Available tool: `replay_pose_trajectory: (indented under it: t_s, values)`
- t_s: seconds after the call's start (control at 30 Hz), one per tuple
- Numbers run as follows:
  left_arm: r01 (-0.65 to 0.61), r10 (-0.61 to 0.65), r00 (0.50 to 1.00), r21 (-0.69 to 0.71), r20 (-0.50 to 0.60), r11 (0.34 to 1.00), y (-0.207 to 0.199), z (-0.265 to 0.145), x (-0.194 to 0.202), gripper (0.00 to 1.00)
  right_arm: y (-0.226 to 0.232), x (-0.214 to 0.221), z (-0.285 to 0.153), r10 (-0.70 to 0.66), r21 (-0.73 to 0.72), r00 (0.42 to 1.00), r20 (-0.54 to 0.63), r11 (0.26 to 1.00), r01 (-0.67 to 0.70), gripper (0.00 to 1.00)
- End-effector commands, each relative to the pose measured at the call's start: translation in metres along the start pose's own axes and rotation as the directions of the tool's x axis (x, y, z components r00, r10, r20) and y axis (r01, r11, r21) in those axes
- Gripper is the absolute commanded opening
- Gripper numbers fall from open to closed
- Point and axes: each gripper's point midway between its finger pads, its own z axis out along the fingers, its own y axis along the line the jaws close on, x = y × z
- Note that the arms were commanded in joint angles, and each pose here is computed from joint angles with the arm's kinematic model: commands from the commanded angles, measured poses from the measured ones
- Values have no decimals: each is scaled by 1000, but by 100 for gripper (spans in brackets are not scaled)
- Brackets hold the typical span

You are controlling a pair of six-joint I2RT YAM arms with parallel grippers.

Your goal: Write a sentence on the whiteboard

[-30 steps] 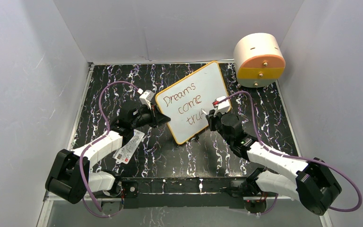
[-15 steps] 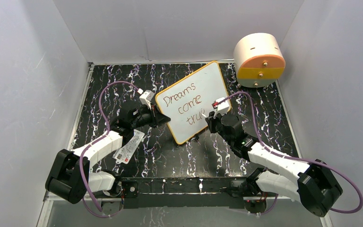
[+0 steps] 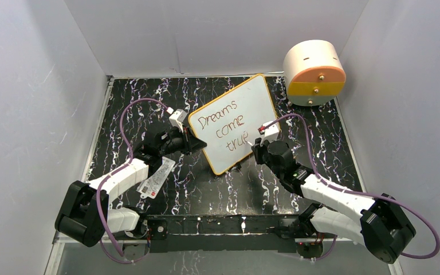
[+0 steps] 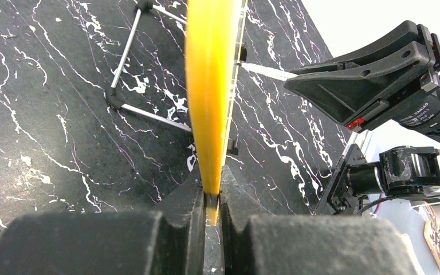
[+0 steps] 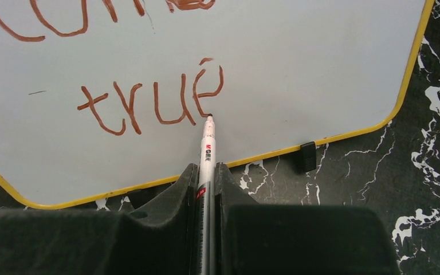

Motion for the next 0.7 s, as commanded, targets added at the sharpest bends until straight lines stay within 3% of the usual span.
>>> replay_pose_trajectory:
  t_s: [0.0,0.67]
  values:
    - [-5,1,999,-102,-35,995,21,-1,10,0,-13,-5,2,13,72,999,29,997,-15,0]
    - [-5,1,999,-109,-35,994,22,0,9,0,-30,-33,1,55,117,990,132,991,-71,0]
